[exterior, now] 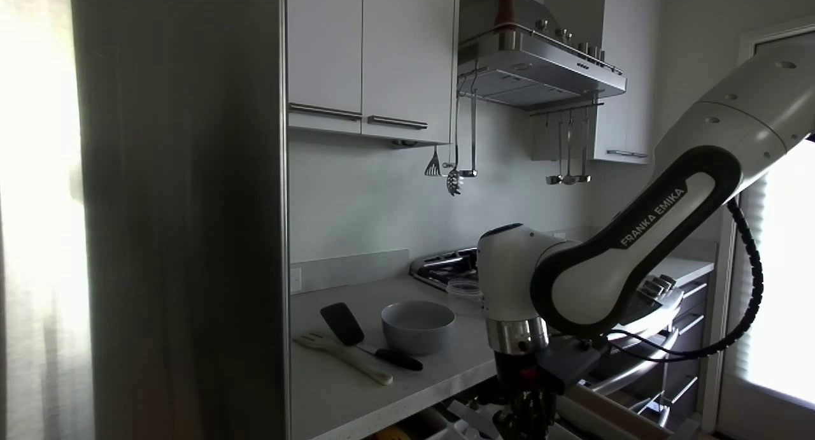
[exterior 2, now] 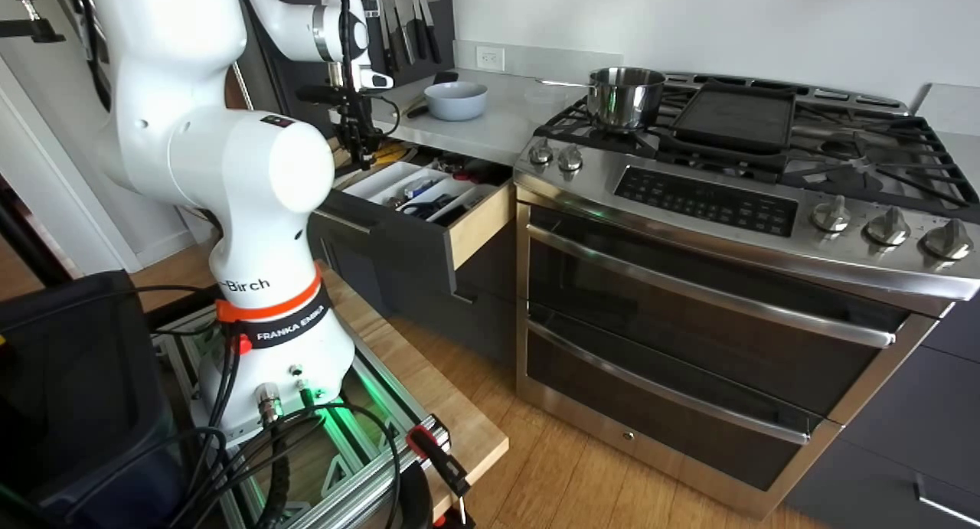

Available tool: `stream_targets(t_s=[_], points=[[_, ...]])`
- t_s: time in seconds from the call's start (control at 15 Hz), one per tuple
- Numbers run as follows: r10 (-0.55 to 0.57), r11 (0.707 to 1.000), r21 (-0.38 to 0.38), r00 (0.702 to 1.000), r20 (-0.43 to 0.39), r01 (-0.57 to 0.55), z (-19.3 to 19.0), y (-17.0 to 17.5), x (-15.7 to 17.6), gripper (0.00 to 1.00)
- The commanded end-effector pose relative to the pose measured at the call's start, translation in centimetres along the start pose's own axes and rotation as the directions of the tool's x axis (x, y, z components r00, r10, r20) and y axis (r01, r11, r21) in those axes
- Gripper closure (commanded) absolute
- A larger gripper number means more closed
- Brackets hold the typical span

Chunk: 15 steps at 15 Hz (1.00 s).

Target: Move a knife from the drawer to the counter

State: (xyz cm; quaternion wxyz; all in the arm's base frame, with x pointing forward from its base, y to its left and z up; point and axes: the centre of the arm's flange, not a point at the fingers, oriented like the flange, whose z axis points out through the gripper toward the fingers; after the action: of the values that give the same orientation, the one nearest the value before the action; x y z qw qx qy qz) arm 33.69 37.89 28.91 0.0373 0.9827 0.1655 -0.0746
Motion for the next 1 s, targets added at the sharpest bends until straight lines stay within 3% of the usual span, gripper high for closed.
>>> stream_targets(t_s=[0.0, 0.27, 0.53, 0.87, 0.93], points=[[-0.113, 0.993, 0.044, 0.992, 0.047, 0.111, -2.0, 1.1, -1.8, 0.93], [-0.326, 0.943, 0.100, 0.942, 0.085, 0.318, -4.0, 0.1, -3.6, 0.93], [-0.447, 0.893, 0.089, 0.892, 0.065, 0.441, -6.2, -0.5, -4.7, 0.93], [-0.433, 0.897, 0.036, 0.894, -0.119, 0.440, -9.6, -0.4, -4.0, 0.93], [-0.433, 0.898, 0.061, 0.900, -0.055, 0.436, -8.6, -1.0, -3.7, 0.70]])
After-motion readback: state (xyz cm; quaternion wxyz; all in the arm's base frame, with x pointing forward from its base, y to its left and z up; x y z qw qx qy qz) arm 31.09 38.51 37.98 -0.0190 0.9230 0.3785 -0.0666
